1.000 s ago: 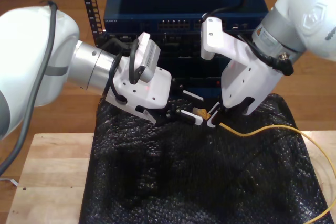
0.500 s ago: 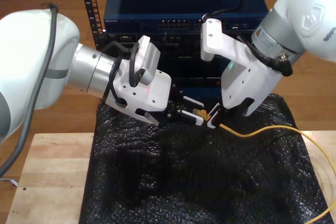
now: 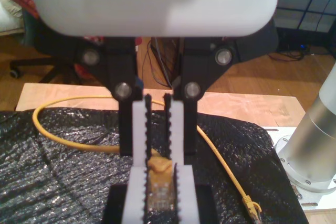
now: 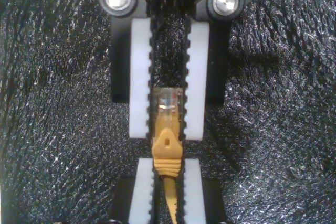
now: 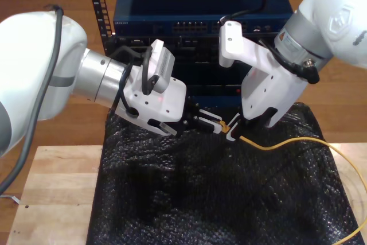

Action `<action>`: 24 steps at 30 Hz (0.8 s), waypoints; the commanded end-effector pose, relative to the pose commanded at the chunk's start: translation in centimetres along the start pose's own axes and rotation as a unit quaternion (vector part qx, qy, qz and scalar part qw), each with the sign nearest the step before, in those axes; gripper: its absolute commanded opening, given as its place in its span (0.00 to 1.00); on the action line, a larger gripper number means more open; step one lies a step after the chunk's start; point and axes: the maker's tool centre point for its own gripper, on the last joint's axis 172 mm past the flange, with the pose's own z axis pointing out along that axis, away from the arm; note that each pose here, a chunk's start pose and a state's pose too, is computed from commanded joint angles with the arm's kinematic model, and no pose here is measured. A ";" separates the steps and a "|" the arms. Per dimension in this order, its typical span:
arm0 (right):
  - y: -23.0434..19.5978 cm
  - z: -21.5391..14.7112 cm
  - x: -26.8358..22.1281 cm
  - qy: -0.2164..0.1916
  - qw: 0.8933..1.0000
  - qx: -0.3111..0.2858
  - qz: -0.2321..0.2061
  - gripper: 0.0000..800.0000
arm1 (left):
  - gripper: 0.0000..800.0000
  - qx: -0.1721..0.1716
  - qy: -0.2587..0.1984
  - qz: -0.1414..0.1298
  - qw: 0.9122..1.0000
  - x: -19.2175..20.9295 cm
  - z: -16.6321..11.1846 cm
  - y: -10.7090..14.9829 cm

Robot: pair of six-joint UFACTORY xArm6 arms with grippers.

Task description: Grab the cable and plug it in

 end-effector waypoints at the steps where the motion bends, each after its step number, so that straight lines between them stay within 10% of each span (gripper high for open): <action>1: 0.0 0.0 0.0 0.000 1.000 0.000 0.001 0.04 | 0.02 -0.001 0.000 -0.001 1.000 0.0 0.0 0.1; 4: 0.0 -0.1 0.0 0.001 1.000 -0.001 -0.001 0.18 | 0.00 -0.001 0.000 -0.001 1.000 0.0 0.0 0.1; 10: 0.2 -0.2 0.1 0.001 1.000 -0.002 -0.007 0.80 | 0.01 -0.001 0.000 0.003 1.000 0.1 -0.1 -0.1; 24: 4.6 -3.0 -1.2 0.050 0.997 -0.053 0.025 1.00 | 0.00 -0.025 0.010 0.007 1.000 1.1 -0.2 0.5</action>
